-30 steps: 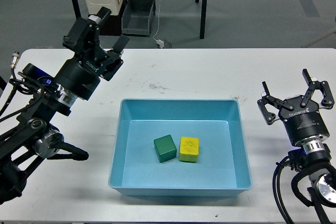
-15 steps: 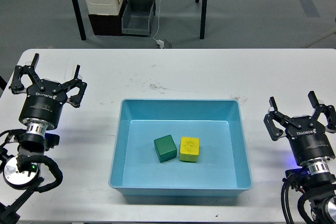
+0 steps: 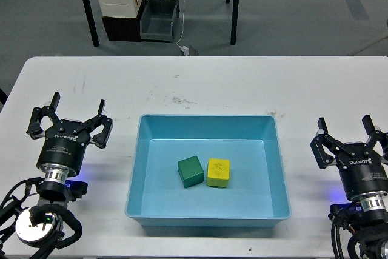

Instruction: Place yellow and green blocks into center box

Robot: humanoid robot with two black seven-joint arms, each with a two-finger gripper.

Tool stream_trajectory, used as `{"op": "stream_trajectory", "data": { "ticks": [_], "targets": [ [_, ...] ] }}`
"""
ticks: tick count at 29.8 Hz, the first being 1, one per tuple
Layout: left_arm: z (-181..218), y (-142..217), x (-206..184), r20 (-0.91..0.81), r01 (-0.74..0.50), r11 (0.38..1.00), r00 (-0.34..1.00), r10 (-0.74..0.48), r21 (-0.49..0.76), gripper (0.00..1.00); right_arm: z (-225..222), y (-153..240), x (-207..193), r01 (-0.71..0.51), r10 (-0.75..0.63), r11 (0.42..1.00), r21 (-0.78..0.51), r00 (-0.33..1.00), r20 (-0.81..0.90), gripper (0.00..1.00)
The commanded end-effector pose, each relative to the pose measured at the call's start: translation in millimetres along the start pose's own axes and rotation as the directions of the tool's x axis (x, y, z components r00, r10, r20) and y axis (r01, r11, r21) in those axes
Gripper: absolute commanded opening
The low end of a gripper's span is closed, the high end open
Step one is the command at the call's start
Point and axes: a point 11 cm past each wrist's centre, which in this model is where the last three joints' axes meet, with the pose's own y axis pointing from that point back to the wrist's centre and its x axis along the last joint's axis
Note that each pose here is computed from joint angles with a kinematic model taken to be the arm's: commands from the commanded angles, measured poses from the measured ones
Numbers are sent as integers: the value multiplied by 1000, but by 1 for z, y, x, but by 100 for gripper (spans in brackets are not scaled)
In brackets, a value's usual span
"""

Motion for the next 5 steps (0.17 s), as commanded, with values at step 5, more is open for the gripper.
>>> {"op": "stream_trajectory", "data": {
  "ticks": [5],
  "targets": [
    [2,1,4,-79,-41,999,996,39,-21,100,0,4,3,-12,12,1000,2,1000,0,100]
  ]
}}
